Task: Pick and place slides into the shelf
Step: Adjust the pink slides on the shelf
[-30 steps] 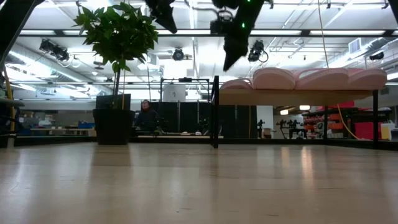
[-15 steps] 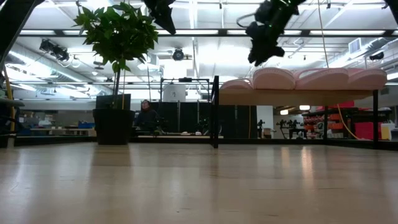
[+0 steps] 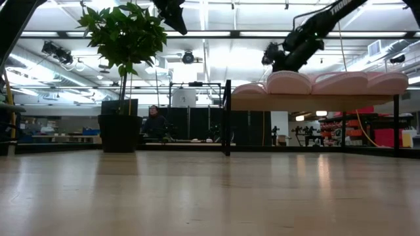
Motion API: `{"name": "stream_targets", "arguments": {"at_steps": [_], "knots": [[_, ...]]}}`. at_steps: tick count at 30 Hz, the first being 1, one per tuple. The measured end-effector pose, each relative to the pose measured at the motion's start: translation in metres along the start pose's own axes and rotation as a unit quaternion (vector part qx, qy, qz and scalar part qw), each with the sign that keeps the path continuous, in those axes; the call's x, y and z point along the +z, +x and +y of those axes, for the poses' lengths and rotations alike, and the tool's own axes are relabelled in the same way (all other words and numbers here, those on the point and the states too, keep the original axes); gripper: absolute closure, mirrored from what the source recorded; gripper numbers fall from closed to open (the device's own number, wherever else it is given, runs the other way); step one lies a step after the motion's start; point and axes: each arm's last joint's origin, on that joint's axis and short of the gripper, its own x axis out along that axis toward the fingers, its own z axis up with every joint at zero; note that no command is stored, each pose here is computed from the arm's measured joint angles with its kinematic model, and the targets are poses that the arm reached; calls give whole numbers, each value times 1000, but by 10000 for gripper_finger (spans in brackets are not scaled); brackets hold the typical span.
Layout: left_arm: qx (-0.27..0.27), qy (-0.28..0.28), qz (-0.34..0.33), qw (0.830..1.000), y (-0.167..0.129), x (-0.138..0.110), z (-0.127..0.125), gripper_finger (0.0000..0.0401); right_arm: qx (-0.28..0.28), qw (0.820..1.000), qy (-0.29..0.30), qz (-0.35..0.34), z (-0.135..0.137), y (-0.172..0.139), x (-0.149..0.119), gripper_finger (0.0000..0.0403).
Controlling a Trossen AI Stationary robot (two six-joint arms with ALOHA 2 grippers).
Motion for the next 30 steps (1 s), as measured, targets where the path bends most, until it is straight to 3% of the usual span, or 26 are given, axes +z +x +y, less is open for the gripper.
{"name": "stream_targets", "arguments": {"at_steps": [6,12,18,22,28,30], "knots": [[2,-16,-5,1000,0,1,0,294,5,1000,-5,-8,-15,14,-3,209],[3,-24,-6,1000,0,1,1,294,19,999,11,42,-23,49,-11,195],[3,-27,-6,1000,0,1,1,294,68,996,15,63,-20,67,-13,202],[3,-27,-6,1000,0,1,0,294,102,992,5,72,-19,72,-15,241],[4,-24,-8,1000,0,1,1,294,156,984,1,90,-17,82,-18,345],[5,-22,-8,1000,0,2,1,294,169,981,-4,94,-17,85,-19,357]]}}
